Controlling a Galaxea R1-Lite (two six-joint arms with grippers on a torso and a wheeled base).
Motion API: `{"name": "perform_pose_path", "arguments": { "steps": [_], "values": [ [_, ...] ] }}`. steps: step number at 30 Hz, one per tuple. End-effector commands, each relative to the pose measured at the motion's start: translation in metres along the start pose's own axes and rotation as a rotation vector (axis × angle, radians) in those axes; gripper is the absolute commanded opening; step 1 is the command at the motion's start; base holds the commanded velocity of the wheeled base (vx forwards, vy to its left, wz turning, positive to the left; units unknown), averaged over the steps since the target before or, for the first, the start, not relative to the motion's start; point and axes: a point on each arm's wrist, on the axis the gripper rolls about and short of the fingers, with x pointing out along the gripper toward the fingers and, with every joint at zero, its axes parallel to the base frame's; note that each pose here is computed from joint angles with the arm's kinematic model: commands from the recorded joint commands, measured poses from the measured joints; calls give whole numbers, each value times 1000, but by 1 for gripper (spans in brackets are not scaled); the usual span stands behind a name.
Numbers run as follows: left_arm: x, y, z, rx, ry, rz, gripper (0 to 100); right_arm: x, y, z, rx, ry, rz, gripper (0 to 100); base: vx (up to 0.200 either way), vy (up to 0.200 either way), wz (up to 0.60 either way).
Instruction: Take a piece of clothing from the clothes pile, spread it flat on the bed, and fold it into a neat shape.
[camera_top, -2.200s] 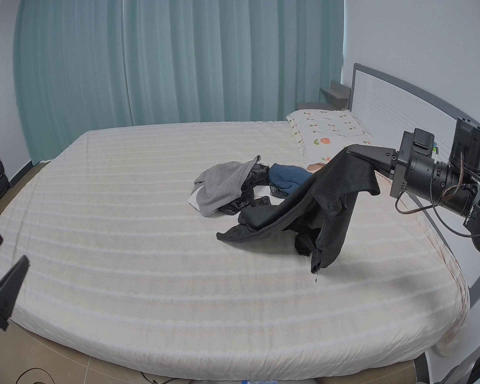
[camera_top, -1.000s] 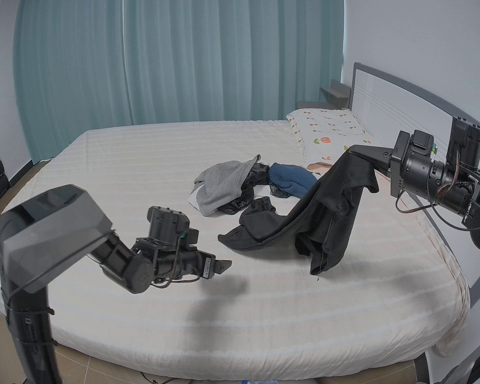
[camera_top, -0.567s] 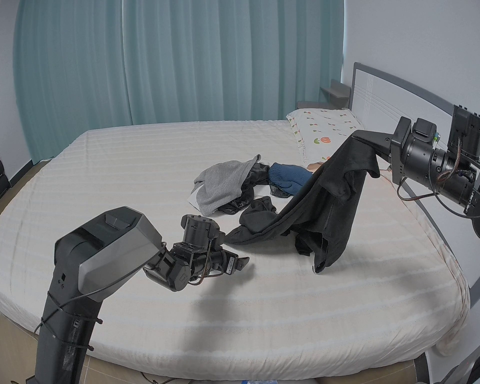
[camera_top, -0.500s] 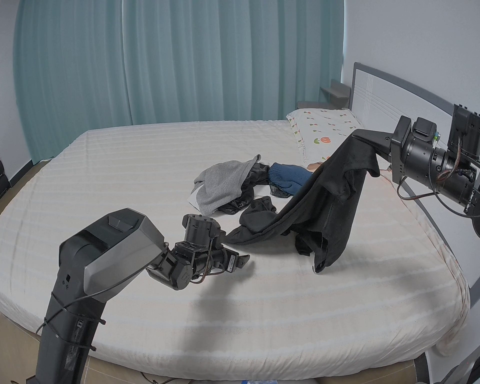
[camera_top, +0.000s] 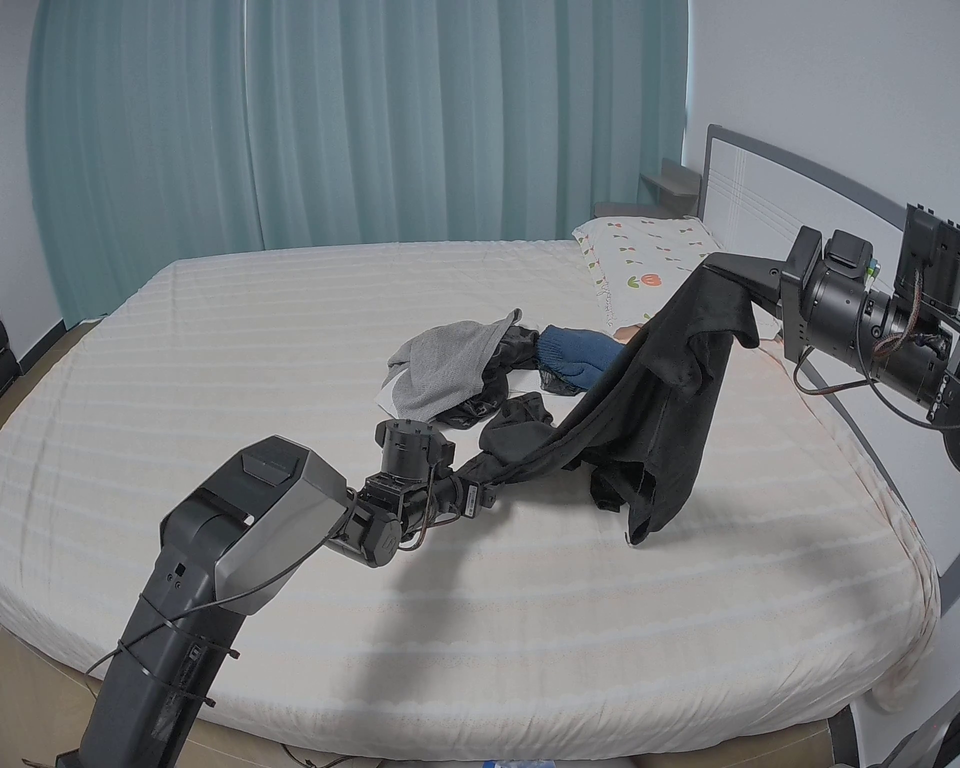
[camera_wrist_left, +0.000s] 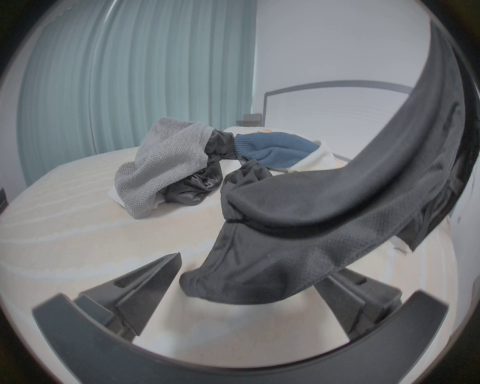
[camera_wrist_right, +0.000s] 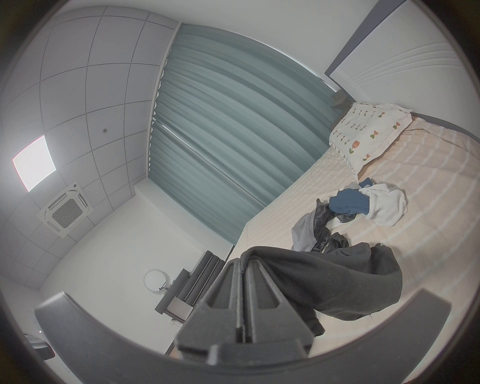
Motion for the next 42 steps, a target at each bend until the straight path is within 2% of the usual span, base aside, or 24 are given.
{"name": "perform_pose_path", "arguments": {
  "steps": [1, 6, 11, 13, 15, 17, 23, 26, 27, 28, 33, 35, 38, 39, 40, 42],
  "values": [
    [8, -3, -8, -11, 2, -7, 0, 1, -2, 2, 1, -4, -5, 0, 0, 0, 0],
    [0, -1, -14, -52, 35, -3, 0, 0, -6, 3, 3, -9, -20, 0, 0, 0, 0],
    [-30, -1, 6, -121, 54, -21, 0, 2, -15, 2, 10, -4, -45, 0, 0, 0, 0],
    [-58, -5, 28, -179, 50, -30, 0, 7, -26, 2, 19, 0, -76, 0, 0, 0, 0],
    [-72, -9, 40, -211, 41, -38, 0, 11, -34, 1, 24, 5, -95, 0, 0, 0, 0],
    [-102, -15, 65, -281, 15, -49, 0, 21, -47, -1, 34, 15, -122, 0, 0, 0, 0],
    [-159, -29, 105, -360, -19, -72, 0, 45, -68, 1, 34, 7, -159, 0, 0, 0, 0],
    [-185, -37, 125, -421, -22, -65, 0, 57, -66, 3, 24, -11, -150, 0, 0, 0, 0],
    [-185, -37, 125, -421, -22, -65, 0, 57, -66, 3, 24, -11, -150, 0, 0, 0, 0],
    [-203, -39, 141, -478, -43, -65, 0, 63, -54, 14, 2, -59, -117, 0, 0, 0, 0],
    [-235, -37, 168, -574, -125, -77, 0, 66, -25, 41, -74, -214, -85, 0, 0, 0, 0],
    [-244, -35, 170, -594, -136, -81, 0, 63, -24, 41, -92, -217, -90, 0, 0, 0, 0],
    [-244, -30, 155, -655, -95, -61, 0, 59, -33, 30, -80, -185, -130, 0, 0, 0, 0],
    [-242, -30, 142, -679, -56, -48, 0, 56, -46, 16, -65, -140, -175, 0, 0, 0, 0],
    [-242, -30, 142, -679, -56, -48, 0, 56, -46, 16, -65, -140, -175, 0, 0, 0, 0],
    [-241, -30, 123, -694, 0, -28, 0, 52, -68, -9, -37, -57, -240, 0, 0, 0, 0]
  ]
}}
